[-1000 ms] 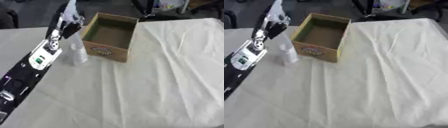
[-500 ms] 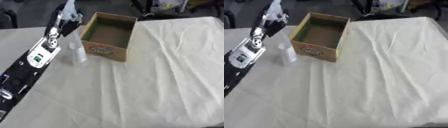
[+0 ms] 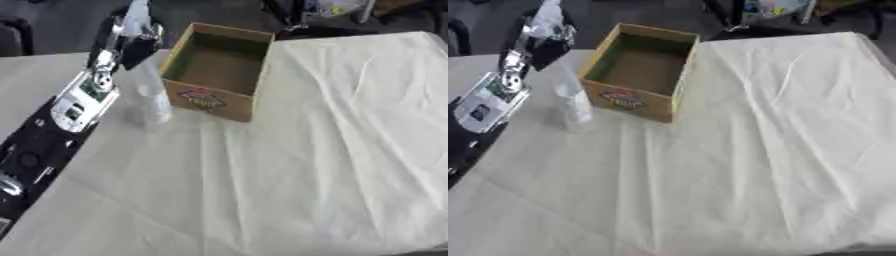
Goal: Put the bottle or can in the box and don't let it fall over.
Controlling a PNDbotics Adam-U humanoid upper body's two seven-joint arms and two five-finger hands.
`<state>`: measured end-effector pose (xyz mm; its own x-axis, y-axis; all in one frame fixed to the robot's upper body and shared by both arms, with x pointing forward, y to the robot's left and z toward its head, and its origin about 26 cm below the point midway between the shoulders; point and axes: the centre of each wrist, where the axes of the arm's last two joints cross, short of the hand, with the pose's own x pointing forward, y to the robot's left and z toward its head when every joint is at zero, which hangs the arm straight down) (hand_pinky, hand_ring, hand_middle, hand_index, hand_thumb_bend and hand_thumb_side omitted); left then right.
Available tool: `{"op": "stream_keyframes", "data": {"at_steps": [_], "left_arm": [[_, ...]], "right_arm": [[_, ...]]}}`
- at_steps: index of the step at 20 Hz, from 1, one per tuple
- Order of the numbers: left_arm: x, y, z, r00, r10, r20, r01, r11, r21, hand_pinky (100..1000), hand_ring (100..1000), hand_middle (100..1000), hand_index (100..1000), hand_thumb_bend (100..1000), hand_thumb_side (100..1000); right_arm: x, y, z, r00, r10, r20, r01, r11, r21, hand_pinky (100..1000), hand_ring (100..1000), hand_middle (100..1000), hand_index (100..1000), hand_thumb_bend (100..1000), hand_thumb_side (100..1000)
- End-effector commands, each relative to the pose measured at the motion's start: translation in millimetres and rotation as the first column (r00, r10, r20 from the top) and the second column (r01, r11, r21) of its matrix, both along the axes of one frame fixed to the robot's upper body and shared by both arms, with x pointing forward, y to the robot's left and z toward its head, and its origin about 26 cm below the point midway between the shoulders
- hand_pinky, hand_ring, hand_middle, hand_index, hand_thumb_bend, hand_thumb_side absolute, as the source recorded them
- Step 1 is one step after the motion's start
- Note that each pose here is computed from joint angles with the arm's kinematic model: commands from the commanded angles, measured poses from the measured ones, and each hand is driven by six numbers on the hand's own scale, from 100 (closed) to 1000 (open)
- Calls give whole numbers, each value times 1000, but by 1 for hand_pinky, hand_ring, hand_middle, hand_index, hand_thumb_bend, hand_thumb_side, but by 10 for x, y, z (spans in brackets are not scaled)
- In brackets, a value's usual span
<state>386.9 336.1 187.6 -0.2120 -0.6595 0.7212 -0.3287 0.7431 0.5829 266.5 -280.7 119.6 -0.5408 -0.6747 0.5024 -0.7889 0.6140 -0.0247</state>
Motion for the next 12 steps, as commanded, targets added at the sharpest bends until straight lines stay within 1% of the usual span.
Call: {"op": "stream_keyframes", "data": {"at_steps": [1,7,11,12], "left_arm": [[-22,78,220,999,-4,52,3,1000,11,929,1000,627,685,100,454],[-27,81,248,998,-25,56,27,999,-26,905,1000,494,577,100,393],[-35,82,275,997,-33,67,37,998,-50,889,1000,417,516,100,389],[-39,80,285,997,-38,71,42,998,-56,888,1000,411,512,100,390]], "right_arm": [[-7,-27,108,977,-3,215,12,999,-42,530,834,862,788,100,470],[-7,-28,108,977,-2,214,11,999,-42,534,834,863,789,100,470],[-6,-28,110,977,-1,213,10,999,-42,538,834,863,790,100,470],[-6,-28,111,977,0,213,9,999,-42,539,833,863,790,100,470]]}}
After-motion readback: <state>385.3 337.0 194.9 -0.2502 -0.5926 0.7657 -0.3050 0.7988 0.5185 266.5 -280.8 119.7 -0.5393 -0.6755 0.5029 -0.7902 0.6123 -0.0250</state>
